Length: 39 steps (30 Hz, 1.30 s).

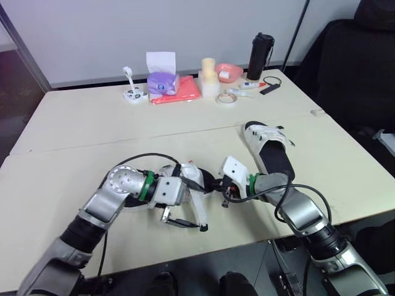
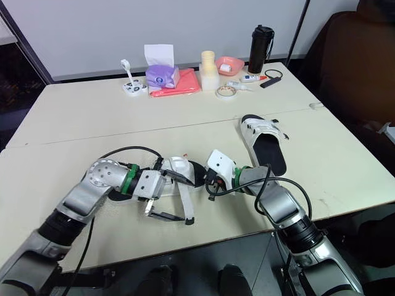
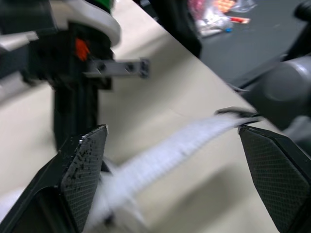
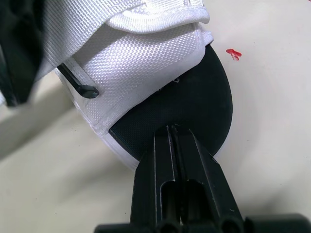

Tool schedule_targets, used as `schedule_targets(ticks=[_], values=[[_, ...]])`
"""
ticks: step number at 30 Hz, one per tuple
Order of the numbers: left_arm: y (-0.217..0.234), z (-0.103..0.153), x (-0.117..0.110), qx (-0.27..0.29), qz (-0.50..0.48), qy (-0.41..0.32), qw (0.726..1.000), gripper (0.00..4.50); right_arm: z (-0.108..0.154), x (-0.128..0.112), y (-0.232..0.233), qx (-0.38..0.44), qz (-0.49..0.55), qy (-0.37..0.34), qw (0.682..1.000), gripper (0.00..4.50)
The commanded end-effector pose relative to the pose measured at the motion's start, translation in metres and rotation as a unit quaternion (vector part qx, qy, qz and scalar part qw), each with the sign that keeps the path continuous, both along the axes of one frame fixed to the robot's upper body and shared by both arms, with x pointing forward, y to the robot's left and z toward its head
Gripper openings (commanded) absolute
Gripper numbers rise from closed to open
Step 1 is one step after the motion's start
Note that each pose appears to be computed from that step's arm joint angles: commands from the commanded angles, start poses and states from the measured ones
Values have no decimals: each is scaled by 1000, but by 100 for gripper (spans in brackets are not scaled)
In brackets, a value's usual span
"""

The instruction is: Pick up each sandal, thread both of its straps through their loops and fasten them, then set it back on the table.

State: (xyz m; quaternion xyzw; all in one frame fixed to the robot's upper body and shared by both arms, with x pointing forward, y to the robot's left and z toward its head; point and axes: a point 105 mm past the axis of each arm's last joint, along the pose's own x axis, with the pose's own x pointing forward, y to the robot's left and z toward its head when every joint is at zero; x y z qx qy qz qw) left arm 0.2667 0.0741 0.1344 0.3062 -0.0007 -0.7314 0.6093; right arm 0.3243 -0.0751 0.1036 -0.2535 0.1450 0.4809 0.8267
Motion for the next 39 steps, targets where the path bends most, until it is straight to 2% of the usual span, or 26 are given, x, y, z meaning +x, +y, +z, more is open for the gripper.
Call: schedule_targets(ticks=[1, 4, 9, 12, 15, 18, 20, 26, 30, 39], values=[[7, 13, -6, 3, -2, 25, 1000, 446, -20, -2, -3, -24, -2, 29, 999, 0], [12, 19, -6, 3, 7, 43, 999, 446, -20, -2, -3, -25, 0, 29, 999, 0], [18, 43, -7, -38, 40, 120, 991, 446, -21, -1, -2, -25, 2, 28, 999, 0], [23, 47, -5, -40, 68, 149, 986, 446, -21, -1, -2, -25, 3, 28, 999, 0], [45, 42, -8, -29, 120, 221, 967, 446, -22, -2, -1, -26, 4, 28, 999, 0], [55, 37, -21, -42, 143, 313, 938, 446, -22, -2, 0, -24, 5, 29, 999, 0], [54, 28, -25, -49, 161, 349, 922, 446, -23, -3, 1, -23, 6, 30, 999, 0], [39, -3, -31, -55, 200, 401, 893, 446, -22, -1, 3, -22, 8, 30, 999, 0], [32, -25, -19, -56, 249, 404, 879, 446, -20, 0, 4, -23, 12, 29, 999, 0], [18, -40, -9, -77, 266, 412, 868, 446, -21, -3, 0, -22, 7, 33, 999, 0]])
